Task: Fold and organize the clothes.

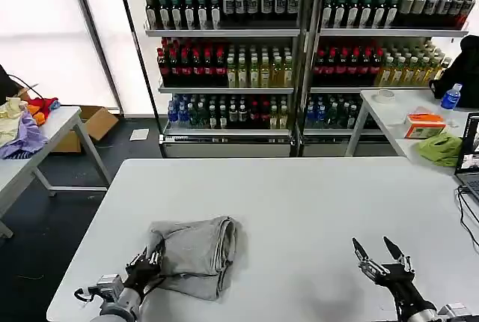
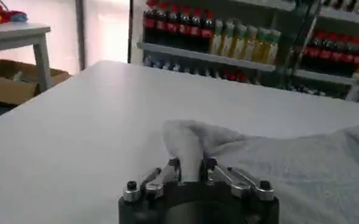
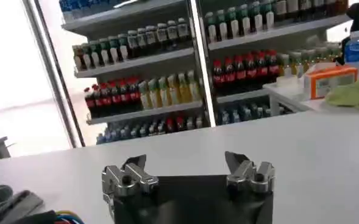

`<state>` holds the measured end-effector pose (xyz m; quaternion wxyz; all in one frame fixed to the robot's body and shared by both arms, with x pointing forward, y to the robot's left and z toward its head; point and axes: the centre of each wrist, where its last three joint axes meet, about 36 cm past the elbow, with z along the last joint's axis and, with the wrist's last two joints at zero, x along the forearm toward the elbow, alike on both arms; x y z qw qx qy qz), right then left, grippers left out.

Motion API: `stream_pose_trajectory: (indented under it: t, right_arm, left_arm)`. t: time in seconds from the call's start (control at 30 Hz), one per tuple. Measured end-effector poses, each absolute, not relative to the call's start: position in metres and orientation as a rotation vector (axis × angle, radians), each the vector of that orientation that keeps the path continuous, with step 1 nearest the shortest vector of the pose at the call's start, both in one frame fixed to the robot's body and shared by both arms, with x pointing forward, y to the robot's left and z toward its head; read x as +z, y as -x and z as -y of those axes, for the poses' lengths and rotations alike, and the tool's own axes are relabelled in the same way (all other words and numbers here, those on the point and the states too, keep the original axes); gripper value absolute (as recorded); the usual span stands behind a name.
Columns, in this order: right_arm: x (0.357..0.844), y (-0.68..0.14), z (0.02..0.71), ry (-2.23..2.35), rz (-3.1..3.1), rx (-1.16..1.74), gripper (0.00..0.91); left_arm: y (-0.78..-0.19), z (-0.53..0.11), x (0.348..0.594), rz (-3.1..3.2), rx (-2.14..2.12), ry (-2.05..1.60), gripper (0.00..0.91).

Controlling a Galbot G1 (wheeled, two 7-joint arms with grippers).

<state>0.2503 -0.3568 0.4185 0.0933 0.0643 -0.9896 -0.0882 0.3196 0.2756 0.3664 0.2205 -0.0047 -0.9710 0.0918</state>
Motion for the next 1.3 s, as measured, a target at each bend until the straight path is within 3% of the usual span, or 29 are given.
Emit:
stream_pose_trajectory:
  t: [0.33, 0.6, 0.8, 0.97, 1.3]
  right_arm:
    - [0.420, -0.255, 0.361, -0.184, 2.942, -0.272, 0.907]
    - [0.419, -0.262, 0.358, -0.204, 2.948, -0.296, 0.907]
    - [0.416, -0.263, 0.357, -0.207, 2.949, -0.303, 0.907]
    - [0.418, -0.262, 0.356, -0.210, 2.950, -0.300, 0.907]
    - [0.416, -0.254, 0.346, -0.198, 2.933, -0.307, 0.907]
  left_arm:
    - [-0.314, -0.338, 0.397, 2.756, 0.316, -0.140, 0.000]
    - [-0.311, -0.417, 0.462, 2.838, 0.135, -0.270, 0.000]
    - [-0.316, -0.410, 0.498, 2.878, 0.043, -0.233, 0.000]
    - [-0.328, -0.371, 0.496, 2.859, 0.022, -0.103, 0.000]
    - [-0.363, -0.232, 0.462, 2.692, 0.211, 0.345, 0.010]
